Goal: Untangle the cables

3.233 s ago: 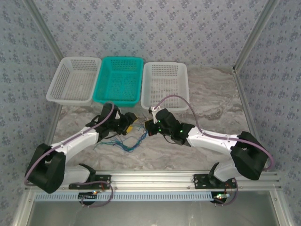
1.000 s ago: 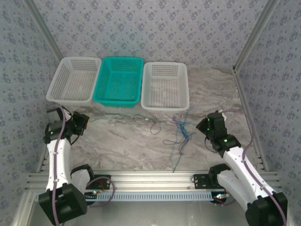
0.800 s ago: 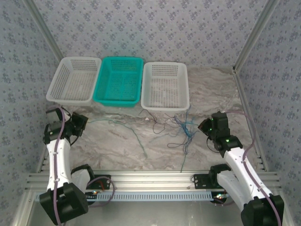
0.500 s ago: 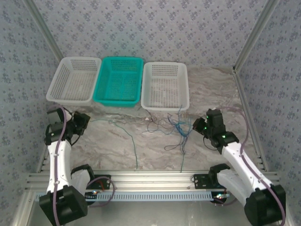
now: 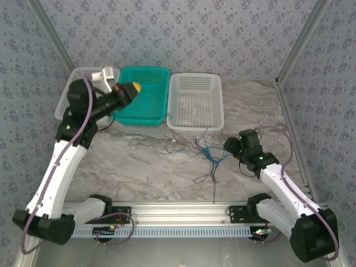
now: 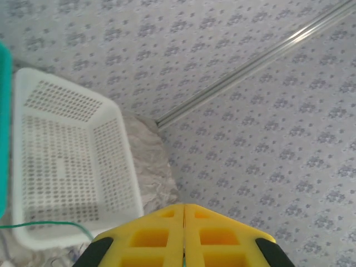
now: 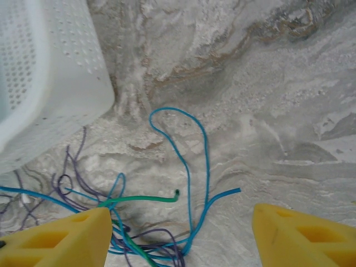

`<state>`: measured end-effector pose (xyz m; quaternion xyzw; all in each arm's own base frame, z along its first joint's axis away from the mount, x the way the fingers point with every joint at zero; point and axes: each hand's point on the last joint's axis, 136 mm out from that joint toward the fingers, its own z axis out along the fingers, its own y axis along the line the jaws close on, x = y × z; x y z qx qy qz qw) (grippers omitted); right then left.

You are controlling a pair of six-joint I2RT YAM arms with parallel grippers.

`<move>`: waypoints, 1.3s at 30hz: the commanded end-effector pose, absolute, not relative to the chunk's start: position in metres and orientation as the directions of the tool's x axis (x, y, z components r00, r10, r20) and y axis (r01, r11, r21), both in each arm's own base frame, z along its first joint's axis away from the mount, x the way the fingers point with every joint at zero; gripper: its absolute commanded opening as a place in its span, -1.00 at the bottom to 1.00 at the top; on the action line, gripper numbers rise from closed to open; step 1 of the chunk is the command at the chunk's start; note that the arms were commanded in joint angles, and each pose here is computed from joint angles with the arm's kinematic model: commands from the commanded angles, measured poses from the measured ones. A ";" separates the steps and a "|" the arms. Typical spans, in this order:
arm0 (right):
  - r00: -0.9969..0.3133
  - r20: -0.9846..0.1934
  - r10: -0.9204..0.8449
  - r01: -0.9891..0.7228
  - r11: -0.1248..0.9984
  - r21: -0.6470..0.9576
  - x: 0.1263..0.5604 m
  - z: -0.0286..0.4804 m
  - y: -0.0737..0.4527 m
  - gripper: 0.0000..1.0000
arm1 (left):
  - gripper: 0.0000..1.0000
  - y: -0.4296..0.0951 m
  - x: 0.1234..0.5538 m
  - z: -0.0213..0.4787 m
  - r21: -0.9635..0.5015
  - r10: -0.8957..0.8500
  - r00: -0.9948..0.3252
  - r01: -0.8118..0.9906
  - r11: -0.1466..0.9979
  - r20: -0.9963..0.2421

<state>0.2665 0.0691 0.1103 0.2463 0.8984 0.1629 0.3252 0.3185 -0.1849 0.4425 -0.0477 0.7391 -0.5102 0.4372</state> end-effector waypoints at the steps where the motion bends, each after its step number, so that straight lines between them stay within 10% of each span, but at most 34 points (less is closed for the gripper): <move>1: -0.650 -0.496 0.576 0.331 0.802 0.497 0.268 0.128 0.072 0.39 | -1.00 -0.198 0.339 0.492 -0.757 -0.549 -0.522 0.468 0.455 -0.653; 13: -0.636 -0.496 0.592 0.305 0.783 0.543 0.261 0.147 0.075 0.39 | -1.00 -0.250 0.453 0.506 -0.680 -0.546 -0.415 0.539 0.497 -0.728; 26: -0.617 -0.504 0.604 0.324 0.779 0.537 0.250 0.146 0.066 0.39 | -1.00 -0.340 0.530 0.363 -0.683 -0.389 -0.596 0.409 0.605 -0.702; 33: -0.627 -0.516 0.584 0.308 0.794 0.524 0.248 0.148 0.066 0.39 | 0.26 -0.326 0.524 0.338 -0.617 -0.367 -0.566 0.345 0.707 -0.738; 39: -0.662 -0.564 0.494 0.271 0.859 0.435 0.251 0.151 0.066 0.38 | 0.80 -0.277 0.486 0.367 -0.447 -0.271 -0.460 0.334 0.830 -0.846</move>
